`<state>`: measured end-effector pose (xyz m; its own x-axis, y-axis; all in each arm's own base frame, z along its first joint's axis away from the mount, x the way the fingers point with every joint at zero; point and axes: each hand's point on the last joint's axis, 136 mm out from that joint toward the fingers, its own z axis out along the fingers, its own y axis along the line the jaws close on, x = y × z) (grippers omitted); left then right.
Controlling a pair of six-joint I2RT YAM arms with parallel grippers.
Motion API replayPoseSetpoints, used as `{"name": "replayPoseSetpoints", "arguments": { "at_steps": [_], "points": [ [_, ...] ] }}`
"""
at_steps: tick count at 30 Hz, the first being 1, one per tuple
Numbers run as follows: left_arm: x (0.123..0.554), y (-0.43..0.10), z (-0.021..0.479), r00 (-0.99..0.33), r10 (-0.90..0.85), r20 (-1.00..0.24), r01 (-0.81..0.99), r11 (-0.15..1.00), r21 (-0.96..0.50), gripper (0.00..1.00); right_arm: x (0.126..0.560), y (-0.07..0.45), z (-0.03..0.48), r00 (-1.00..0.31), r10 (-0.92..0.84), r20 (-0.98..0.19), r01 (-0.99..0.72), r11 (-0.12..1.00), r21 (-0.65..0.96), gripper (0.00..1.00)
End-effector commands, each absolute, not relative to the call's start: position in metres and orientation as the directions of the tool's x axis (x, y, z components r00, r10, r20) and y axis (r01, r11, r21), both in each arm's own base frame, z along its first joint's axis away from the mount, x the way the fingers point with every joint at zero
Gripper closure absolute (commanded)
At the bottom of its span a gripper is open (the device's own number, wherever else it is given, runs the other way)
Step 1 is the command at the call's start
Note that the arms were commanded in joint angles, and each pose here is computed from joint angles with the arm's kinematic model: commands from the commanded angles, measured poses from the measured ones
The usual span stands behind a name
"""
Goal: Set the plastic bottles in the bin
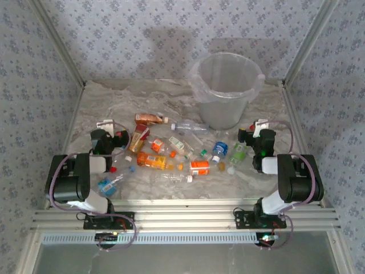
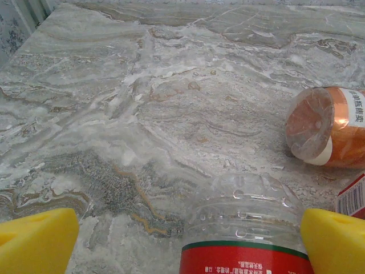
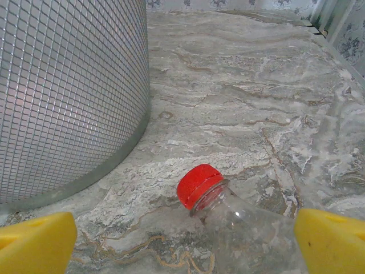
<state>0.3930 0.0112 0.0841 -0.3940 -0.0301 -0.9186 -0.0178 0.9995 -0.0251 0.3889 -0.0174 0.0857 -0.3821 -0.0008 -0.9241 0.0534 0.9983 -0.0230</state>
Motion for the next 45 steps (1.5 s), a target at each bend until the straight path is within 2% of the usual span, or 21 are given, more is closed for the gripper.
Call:
{"name": "replayPoseSetpoints", "arguments": {
  "at_steps": [1,40,45],
  "points": [
    [0.398,0.010,0.089,-0.380,-0.036,-0.924,-0.021,0.999,-0.031,0.00,0.392,-0.016,0.085,-0.388,-0.012,-0.921,0.042,0.999,-0.030,0.00],
    [0.398,0.011,0.089,-0.378,-0.039,-0.925,-0.022,0.999,-0.033,0.00,0.392,-0.017,0.085,-0.387,-0.011,-0.922,0.041,0.999,-0.029,0.00],
    [0.394,0.019,0.099,-0.358,-0.059,-0.932,-0.073,0.997,-0.034,0.00,0.391,-0.015,0.088,-0.383,-0.013,-0.924,0.035,0.999,-0.029,0.00]
  ]
}}
